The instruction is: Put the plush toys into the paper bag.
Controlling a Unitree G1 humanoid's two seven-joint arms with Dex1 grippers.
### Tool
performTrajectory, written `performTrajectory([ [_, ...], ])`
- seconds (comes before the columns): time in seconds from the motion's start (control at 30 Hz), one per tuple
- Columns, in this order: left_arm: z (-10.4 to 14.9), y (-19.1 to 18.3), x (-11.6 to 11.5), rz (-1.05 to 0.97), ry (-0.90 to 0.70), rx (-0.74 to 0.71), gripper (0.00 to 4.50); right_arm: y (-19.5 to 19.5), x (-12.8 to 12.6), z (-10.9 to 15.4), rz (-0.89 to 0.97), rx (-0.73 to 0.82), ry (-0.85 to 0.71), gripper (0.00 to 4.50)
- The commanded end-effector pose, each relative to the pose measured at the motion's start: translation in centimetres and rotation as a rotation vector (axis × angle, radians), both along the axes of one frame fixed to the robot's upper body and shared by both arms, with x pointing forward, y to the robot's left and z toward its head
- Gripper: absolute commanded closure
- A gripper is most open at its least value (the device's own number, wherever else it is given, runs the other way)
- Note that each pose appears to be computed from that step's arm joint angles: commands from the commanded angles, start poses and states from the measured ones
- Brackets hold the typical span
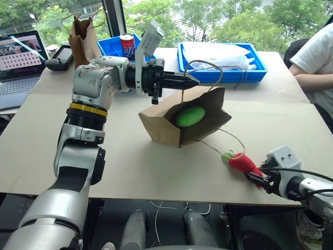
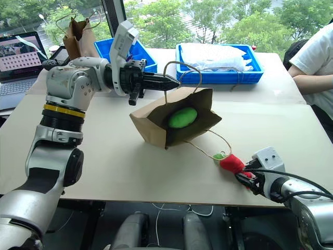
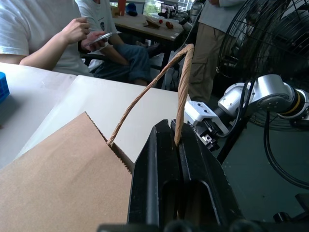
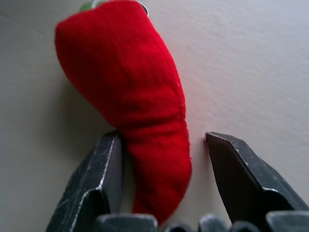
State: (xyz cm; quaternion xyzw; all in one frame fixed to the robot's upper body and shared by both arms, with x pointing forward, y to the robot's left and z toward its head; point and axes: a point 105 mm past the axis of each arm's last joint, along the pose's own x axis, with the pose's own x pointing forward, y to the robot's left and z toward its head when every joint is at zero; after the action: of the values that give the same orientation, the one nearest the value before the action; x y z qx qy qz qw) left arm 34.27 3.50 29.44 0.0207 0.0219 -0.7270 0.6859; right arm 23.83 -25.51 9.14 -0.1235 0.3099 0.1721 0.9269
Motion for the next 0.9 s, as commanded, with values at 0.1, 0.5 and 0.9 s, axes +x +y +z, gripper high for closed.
performTrajectory([
  [0.1, 1.1, -0.1, -0.6, -0.019, -0.060, -0.017, 4.50, -0.7, 0.2, 1.5, -0.014, -0.010, -0.035, 3.79],
  [0.5, 1.2, -0.7, -0.6, -0.043, -0.062, -0.021, 4.50, 1.4, 2.0, 14.1, 0.204, -0.292, -0.326, 4.49],
  [0.9, 1.5, -0.8, -0.5, -0.043, -0.077, -0.027, 4.50, 12.2, 7.1, 13.1, 0.523, -0.314, -0.478, 4.49],
])
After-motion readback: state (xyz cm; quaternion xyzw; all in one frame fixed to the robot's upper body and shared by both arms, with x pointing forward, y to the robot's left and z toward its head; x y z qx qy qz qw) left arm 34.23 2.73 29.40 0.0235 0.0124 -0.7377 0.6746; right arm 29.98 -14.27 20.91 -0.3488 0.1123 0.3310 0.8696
